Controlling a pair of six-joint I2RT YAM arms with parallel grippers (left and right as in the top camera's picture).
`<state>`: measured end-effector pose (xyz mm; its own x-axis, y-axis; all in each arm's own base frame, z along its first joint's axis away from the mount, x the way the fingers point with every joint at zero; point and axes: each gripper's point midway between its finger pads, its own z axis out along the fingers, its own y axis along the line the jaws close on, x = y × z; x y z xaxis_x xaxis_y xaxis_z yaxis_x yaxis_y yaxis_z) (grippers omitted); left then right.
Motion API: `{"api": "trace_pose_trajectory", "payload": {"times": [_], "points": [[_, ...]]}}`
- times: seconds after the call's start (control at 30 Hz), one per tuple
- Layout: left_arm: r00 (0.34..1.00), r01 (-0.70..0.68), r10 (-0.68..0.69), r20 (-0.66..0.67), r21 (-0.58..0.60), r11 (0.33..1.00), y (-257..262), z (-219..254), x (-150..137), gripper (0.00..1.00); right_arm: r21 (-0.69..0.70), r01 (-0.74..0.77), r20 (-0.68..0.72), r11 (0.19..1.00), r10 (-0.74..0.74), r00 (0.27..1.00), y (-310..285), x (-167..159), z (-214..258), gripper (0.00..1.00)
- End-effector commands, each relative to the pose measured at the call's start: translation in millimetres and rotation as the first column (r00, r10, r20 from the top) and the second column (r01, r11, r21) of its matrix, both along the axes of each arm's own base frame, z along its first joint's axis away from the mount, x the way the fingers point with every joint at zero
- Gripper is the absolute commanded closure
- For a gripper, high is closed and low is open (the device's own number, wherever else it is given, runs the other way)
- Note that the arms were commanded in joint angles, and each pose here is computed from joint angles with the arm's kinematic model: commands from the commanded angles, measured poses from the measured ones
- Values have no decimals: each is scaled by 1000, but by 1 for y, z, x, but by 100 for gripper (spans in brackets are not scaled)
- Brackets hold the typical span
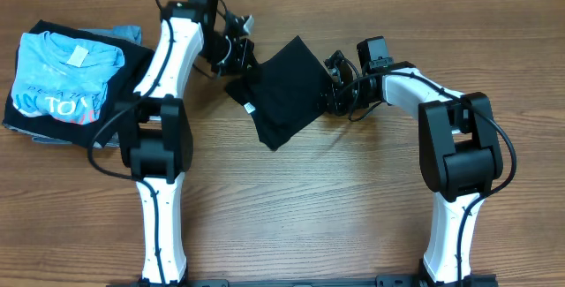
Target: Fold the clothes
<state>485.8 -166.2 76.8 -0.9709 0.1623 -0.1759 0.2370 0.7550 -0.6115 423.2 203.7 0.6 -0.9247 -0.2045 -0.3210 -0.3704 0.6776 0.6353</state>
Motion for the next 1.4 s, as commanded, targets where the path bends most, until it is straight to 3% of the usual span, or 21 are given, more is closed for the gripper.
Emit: {"api": "trace_pose_trajectory", "payload": {"times": [0.0, 0.23, 0.5, 0.67, 0.8, 0.93, 1.13, 1.37], "points": [[997, 81, -80, 21, -68, 994, -18, 27, -18, 96, -101, 15, -44, 995, -20, 999, -14, -7, -35, 96], [963, 230, -244, -116, -119, 966, -45, -43, -83, 96, -102, 15, -44, 995, -20, 999, -14, -7, -35, 96], [950, 239, -239, -198, -28, 971, -21, -109, -120, 96, -99, 17, -31, 995, -20, 999, -14, -4, -34, 96], [964, 241, -250, -94, -95, 966, -34, -59, -93, 96, -99, 17, -32, 995, -20, 999, -14, -4, -34, 96], [957, 270, -244, 158, -170, 948, -56, 22, -46, 96, -99, 17, -33, 995, -20, 999, -14, -5, -34, 96], [946, 170, -102, 309, -201, 965, -70, 41, 11, 96, -99, 16, -34, 995, -20, 999, -14, -5, -34, 96], [948, 76, 19, 317, -285, 955, -94, 12, 50, 96, -101, 16, -40, 995, -20, 999, -14, -6, -35, 96], [990, 49, -10, 139, -277, 960, -115, -98, 30, 96, -101, 15, -41, 995, -20, 999, -14, -6, -35, 96]]}}
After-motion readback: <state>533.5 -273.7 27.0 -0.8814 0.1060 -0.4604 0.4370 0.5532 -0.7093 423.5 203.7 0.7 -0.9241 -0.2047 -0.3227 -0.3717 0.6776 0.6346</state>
